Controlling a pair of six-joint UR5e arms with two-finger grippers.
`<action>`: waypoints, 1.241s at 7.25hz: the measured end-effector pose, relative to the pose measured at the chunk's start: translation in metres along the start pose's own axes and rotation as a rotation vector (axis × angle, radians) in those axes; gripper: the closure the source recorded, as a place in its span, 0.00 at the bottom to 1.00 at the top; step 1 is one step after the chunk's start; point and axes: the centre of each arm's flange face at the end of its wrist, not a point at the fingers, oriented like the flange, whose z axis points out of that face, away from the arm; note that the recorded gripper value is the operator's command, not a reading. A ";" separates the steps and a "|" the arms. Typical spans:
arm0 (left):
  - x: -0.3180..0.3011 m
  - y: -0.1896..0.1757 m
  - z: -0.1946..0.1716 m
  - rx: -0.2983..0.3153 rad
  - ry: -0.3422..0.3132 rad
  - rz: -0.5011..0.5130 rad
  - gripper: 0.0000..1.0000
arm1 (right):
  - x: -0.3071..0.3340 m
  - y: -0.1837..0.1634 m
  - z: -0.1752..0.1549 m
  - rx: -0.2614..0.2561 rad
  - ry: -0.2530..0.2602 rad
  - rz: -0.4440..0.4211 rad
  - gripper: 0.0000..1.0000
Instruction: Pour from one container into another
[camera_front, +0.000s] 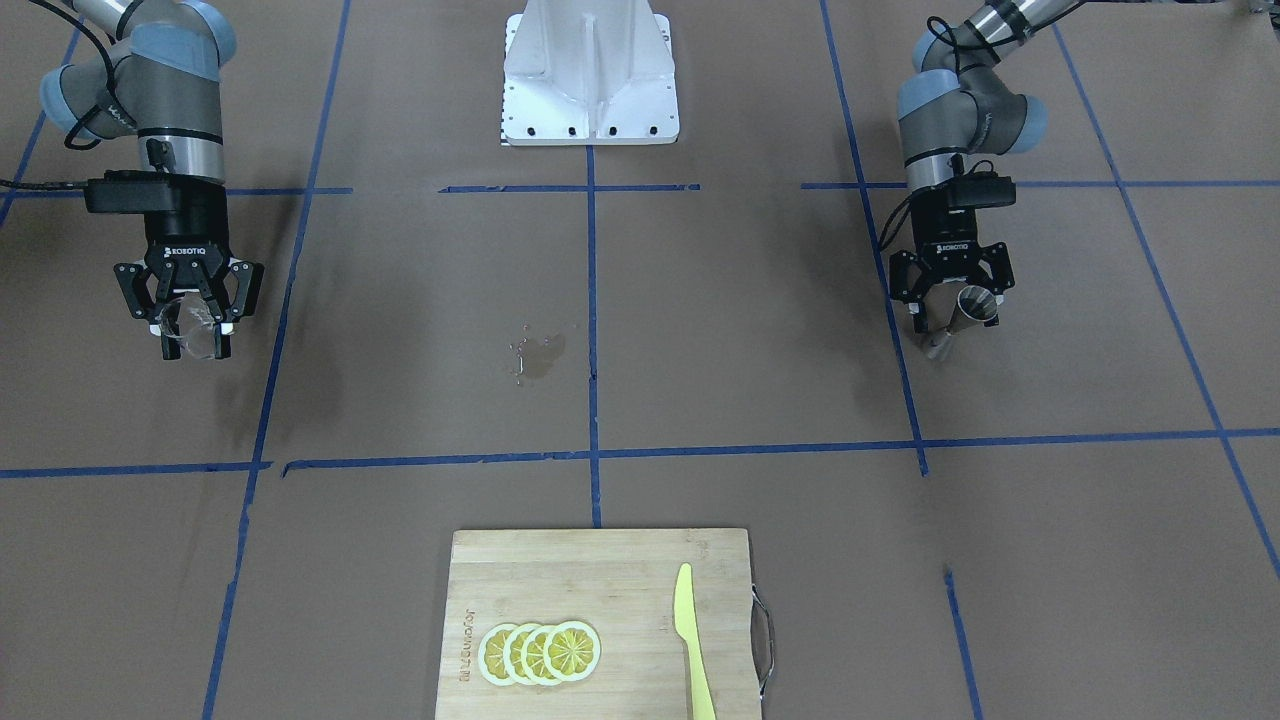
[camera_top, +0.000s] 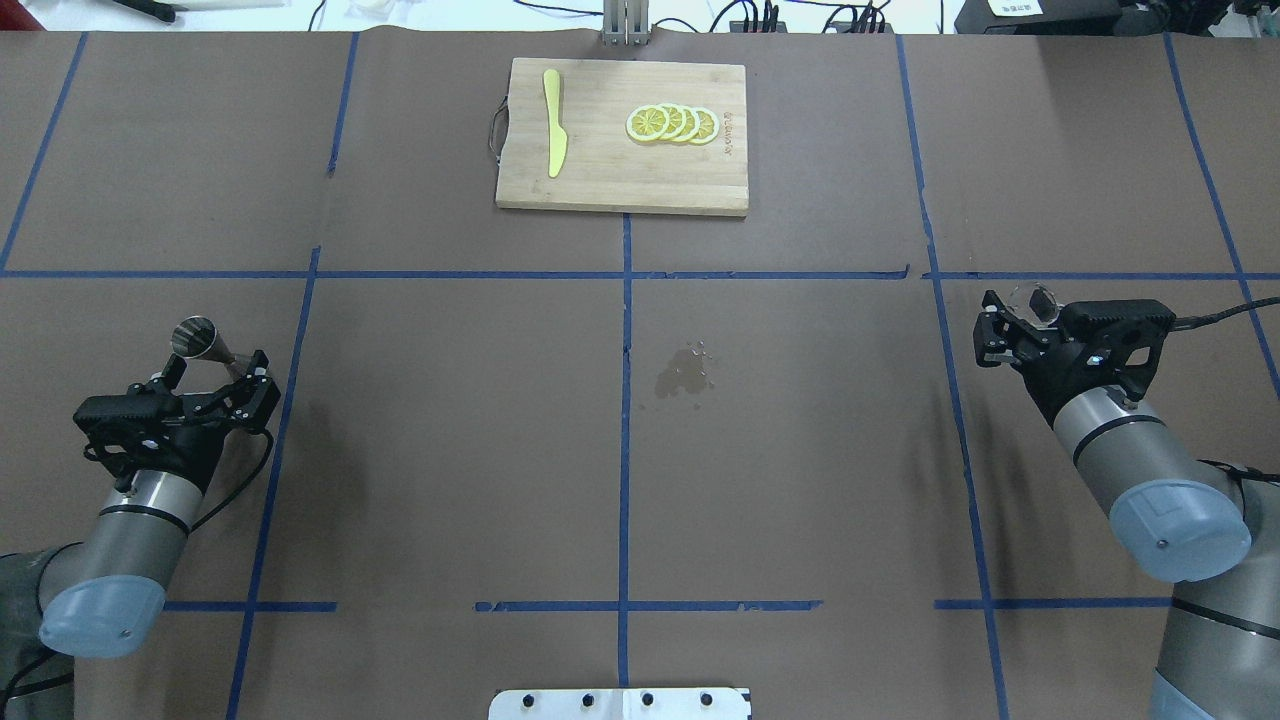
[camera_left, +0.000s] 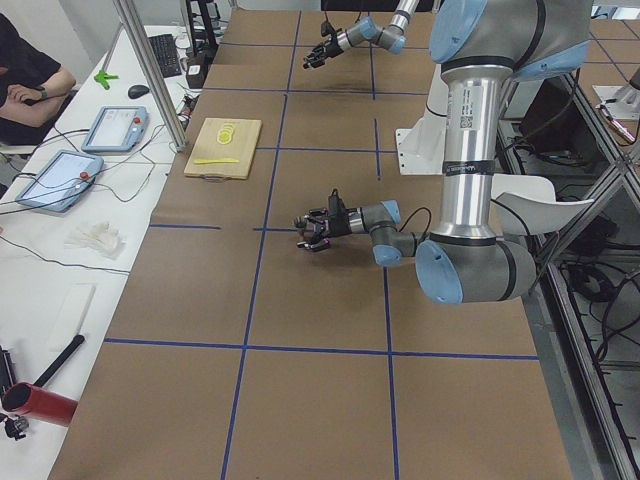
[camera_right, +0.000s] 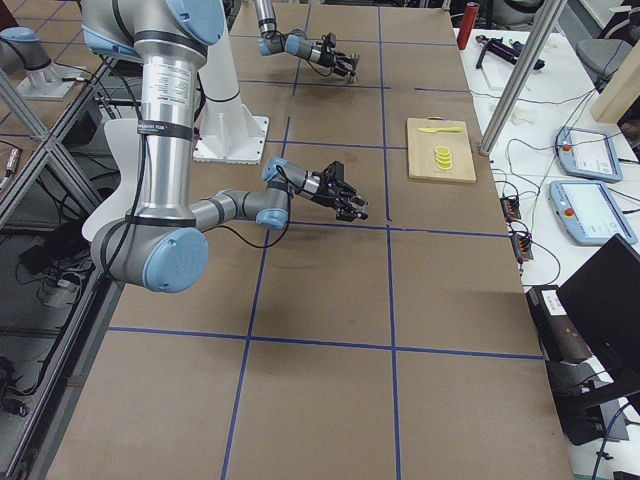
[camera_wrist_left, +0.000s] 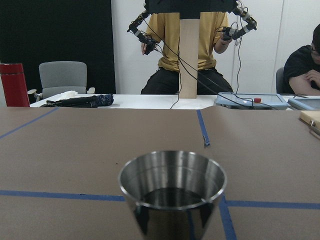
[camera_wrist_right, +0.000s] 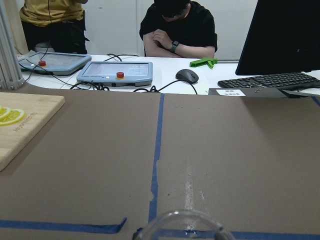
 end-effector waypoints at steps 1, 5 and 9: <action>-0.008 -0.008 -0.010 -0.053 0.019 0.016 0.00 | 0.007 0.010 0.004 0.011 -0.010 0.007 1.00; -0.005 -0.008 -0.027 -0.255 0.098 0.048 0.00 | 0.018 0.028 0.010 0.028 -0.012 0.000 1.00; -0.012 -0.041 -0.062 -0.400 0.193 0.104 0.00 | 0.011 0.064 0.003 0.047 -0.017 -0.030 1.00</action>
